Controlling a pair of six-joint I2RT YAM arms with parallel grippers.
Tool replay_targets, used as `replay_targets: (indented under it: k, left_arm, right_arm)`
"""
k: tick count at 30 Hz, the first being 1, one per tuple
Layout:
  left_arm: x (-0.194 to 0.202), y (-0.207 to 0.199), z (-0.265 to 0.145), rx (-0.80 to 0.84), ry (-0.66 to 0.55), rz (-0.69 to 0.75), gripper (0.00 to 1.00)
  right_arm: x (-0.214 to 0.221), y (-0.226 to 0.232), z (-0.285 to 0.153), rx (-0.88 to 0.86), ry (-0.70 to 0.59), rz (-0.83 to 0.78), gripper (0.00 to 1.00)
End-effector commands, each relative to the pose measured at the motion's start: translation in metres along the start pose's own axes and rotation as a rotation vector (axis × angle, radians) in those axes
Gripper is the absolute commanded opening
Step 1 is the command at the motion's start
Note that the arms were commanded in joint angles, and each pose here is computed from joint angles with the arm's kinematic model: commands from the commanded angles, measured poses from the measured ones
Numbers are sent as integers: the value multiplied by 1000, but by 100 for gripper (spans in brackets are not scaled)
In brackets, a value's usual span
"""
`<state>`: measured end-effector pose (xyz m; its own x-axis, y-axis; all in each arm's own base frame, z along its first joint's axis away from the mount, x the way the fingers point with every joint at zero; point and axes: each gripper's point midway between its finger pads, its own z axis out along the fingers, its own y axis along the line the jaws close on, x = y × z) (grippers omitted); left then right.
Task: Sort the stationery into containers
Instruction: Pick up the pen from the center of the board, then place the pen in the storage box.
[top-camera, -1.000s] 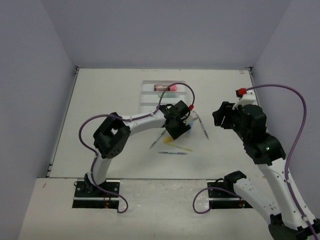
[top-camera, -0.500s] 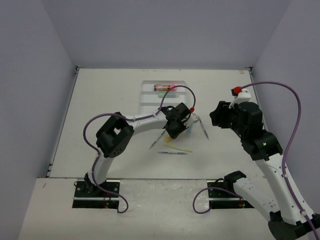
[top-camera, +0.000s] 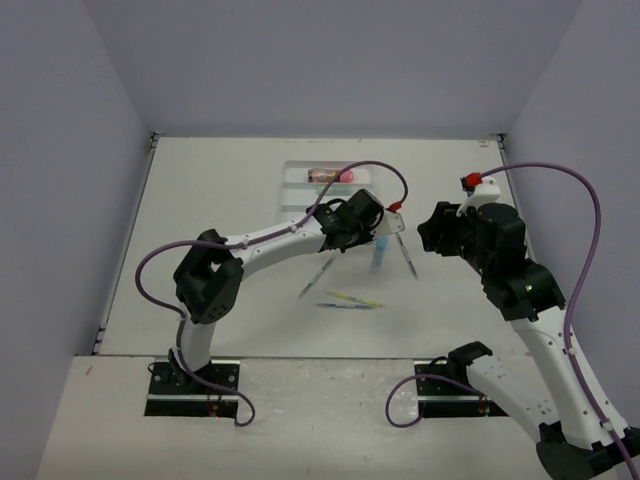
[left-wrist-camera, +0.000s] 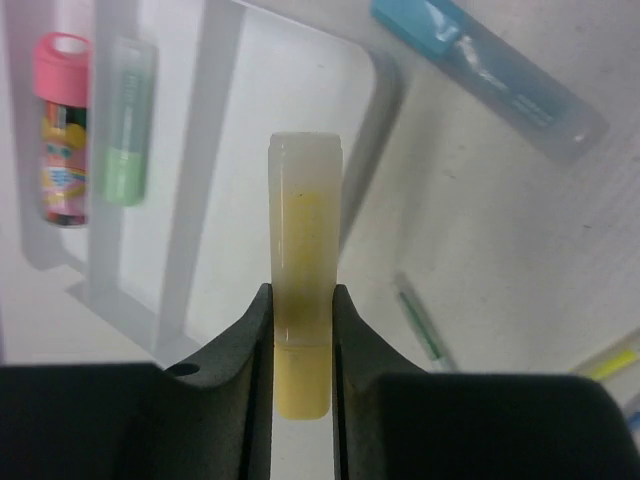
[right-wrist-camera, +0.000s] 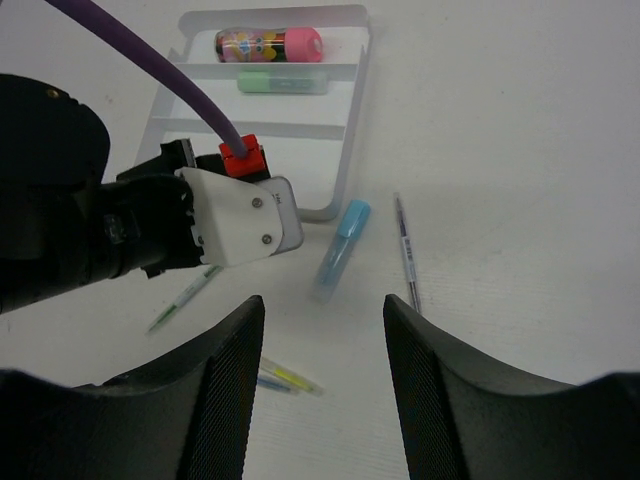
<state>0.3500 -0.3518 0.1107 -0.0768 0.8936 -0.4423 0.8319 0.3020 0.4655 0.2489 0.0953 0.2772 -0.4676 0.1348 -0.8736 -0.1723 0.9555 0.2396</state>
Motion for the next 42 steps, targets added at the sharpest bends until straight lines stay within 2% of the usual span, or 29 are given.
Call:
replay_targets:
  k: [1, 5, 12, 16, 24, 25, 27, 28, 29, 31, 34, 35, 36, 38, 40, 42]
  left_arm:
    - [-27, 76, -6, -152, -147, 210, 0]
    - [-28, 117, 12, -218, -192, 281, 0]
    - [-14, 151, 55, -226, -172, 297, 0]
    - [5, 149, 76, -186, -143, 292, 7]
    - [14, 129, 82, -87, -146, 282, 31]
    - [15, 128, 82, -82, -141, 281, 36]
    - [17, 129, 81, -92, -137, 264, 59]
    - [17, 131, 79, -100, -133, 248, 90]
    - [12, 136, 73, -115, -145, 238, 100]
    - [7, 137, 65, -115, -156, 227, 100]
    - [-21, 155, 36, -198, -200, 115, 100]
    - [-25, 163, 26, -256, -182, 64, 100]
    - [-43, 168, 8, -332, -178, -40, 100]
    - [-77, 173, -22, -375, -231, -208, 100]
    - [-94, 147, -37, -329, -225, -277, 100]
    - [-118, 117, -52, -258, -286, -416, 100]
  right_arm:
    - [-7, 9, -2, -57, -30, -26, 53]
    - [-8, 11, -3, -66, -30, -31, 52]
    - [1, 21, -1, -129, 4, -37, 51]
    - [5, 24, 0, -146, 20, -40, 51]
    - [3, 25, -1, -149, 17, -40, 52]
    - [3, 25, 0, -149, 18, -40, 52]
    - [3, 25, 0, -149, 21, -38, 52]
    - [4, 25, 0, -147, 21, -41, 52]
    - [4, 24, 0, -143, 25, -41, 52]
    - [4, 22, 0, -135, 22, -44, 52]
    - [0, 20, -3, -121, 4, -44, 52]
    - [-1, 20, -3, -119, 0, -42, 52]
    - [-3, 18, -4, -108, -14, -33, 52]
    - [-7, 15, -6, -89, -39, -25, 52]
    - [-10, 14, -8, -82, -57, -13, 52]
    - [-14, 7, -9, -42, -79, 3, 51]
